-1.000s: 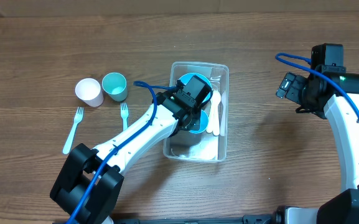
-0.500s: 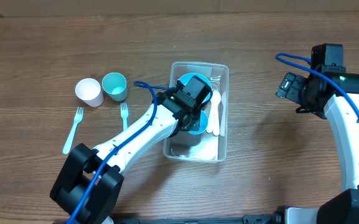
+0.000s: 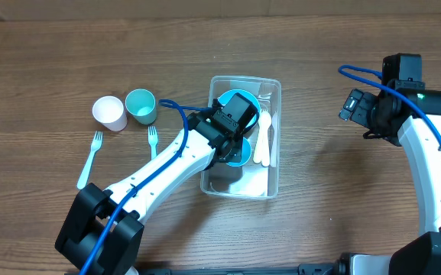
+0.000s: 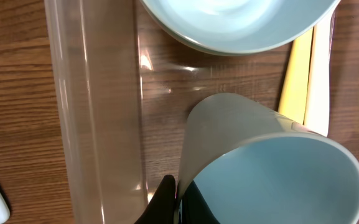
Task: Pack container
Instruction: 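Release the teal cup and raise the left gripper out of the container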
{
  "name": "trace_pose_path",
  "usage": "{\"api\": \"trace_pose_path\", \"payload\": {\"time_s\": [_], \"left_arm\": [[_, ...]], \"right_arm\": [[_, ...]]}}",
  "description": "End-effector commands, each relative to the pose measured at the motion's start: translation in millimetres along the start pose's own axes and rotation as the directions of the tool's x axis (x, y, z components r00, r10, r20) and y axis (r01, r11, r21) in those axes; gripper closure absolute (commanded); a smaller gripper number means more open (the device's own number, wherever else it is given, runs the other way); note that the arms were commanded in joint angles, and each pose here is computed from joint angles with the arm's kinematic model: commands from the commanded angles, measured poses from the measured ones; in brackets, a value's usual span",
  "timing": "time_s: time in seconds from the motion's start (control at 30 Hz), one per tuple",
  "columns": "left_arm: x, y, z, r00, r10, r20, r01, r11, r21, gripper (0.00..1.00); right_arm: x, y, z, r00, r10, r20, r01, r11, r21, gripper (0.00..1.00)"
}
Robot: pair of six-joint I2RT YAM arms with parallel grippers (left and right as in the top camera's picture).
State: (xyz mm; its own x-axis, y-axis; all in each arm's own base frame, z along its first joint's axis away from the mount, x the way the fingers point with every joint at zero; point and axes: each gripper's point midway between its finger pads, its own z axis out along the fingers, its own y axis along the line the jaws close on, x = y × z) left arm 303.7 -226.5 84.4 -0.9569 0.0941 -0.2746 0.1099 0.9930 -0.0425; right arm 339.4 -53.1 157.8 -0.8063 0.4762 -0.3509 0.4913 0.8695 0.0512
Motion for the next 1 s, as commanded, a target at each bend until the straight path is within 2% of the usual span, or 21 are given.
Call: {"api": "trace_pose_path", "payload": {"time_s": [0.0,0.67,0.97], "left_arm": [[-9.5,-4.3,-15.9,0.999,-0.019,0.051,0.019,1.0,0.006,0.96],[1.7,-11.3,-14.5,1.0,-0.002,0.017,0.002,1.0,0.016,0.96],[6.5,-10.5,2.5,1.0,0.001,-0.02,-0.001,1.0,-0.009,0.95]], "right_arm": [[-9.3,1.1,-13.0,0.999,0.002,0.047,-0.001,1.0,-0.012,0.0],[-9.3,1.1,-13.0,0.999,0.002,0.047,-0.001,1.0,-0.012,0.0],[-9.3,1.1,-13.0,0.999,0.002,0.047,-0.001,1.0,-0.012,0.0]]}}
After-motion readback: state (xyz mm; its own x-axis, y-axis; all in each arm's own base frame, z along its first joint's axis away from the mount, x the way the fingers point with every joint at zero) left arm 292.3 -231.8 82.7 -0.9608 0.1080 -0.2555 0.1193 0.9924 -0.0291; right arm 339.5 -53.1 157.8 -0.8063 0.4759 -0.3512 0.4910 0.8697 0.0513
